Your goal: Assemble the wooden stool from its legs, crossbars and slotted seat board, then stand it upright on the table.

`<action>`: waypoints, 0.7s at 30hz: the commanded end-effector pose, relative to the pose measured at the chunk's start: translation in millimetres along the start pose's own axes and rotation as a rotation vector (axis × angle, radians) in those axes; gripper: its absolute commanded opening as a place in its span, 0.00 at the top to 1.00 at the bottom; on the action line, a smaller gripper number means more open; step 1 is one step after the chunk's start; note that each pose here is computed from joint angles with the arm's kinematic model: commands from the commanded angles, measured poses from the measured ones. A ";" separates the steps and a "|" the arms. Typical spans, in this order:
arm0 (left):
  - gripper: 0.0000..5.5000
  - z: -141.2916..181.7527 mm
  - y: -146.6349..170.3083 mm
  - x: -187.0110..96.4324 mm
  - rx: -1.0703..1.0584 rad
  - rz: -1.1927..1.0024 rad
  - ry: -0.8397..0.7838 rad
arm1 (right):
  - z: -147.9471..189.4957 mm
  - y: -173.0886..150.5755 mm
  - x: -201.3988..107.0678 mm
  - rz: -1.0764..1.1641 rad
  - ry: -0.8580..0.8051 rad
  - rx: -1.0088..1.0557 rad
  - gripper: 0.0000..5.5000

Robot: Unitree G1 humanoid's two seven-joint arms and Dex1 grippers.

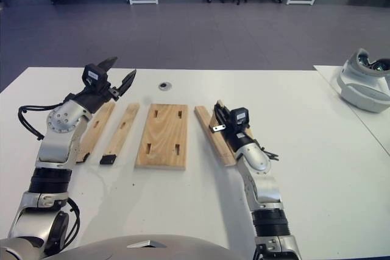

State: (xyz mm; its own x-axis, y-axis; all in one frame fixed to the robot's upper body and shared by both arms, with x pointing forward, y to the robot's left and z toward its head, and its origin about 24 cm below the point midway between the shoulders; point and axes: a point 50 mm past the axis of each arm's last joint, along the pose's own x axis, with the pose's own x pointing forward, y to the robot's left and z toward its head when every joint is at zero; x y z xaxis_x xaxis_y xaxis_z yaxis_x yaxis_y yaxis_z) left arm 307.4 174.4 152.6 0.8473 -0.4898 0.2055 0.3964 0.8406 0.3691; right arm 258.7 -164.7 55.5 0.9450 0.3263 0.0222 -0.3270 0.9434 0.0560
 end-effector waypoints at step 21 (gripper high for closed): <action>0.41 -1.2 -0.7 -0.4 0.000 0.009 0.023 | -3.5 6.1 -9.5 0.092 0.500 0.069 0.33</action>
State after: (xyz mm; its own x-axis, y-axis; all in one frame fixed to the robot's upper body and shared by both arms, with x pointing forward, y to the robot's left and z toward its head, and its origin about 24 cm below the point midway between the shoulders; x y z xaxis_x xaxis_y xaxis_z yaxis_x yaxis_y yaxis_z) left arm 308.2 175.0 152.3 0.8540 -0.4825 0.1949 0.3929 0.8434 0.3664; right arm 249.5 -160.4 53.0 0.8049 0.4327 -0.4061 -0.4032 0.9009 0.1608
